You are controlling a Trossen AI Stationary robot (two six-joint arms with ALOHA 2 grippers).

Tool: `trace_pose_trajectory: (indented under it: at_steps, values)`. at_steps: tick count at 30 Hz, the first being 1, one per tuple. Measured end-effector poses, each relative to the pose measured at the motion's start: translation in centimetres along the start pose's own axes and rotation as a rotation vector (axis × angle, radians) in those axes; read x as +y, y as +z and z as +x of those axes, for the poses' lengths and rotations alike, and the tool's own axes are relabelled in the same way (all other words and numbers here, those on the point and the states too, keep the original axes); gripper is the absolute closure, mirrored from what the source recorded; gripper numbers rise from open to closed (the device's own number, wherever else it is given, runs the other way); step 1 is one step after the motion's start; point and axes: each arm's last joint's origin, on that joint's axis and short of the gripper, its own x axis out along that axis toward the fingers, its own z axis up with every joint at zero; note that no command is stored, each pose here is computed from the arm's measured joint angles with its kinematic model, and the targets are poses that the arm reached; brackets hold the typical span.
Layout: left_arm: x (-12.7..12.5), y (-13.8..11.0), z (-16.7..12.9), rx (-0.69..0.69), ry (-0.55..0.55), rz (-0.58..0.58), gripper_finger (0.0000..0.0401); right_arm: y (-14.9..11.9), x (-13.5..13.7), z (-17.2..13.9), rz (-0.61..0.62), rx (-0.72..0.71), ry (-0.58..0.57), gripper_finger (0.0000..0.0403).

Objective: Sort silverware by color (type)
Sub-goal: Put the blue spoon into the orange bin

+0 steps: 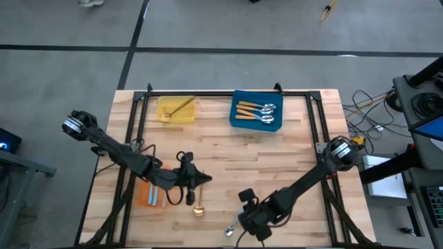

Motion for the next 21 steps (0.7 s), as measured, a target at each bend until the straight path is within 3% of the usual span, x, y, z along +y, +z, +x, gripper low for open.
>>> trace_pose_trajectory:
  at_steps: [6,14,21]
  values:
    - [-1.9,-1.0,0.8,-0.051,-0.069,0.014,0.04,-0.2,0.8,1.8,-0.017,0.019,-0.003,0.0335]
    - [-2.8,-2.7,1.9,-0.039,-0.07,0.034,0.04,-0.5,0.8,2.8,0.003,0.036,-0.019,0.0332]
    - [-3.0,-3.2,2.0,-0.053,-0.028,0.047,0.04,0.2,0.9,2.8,0.044,-0.033,-0.005,0.027]
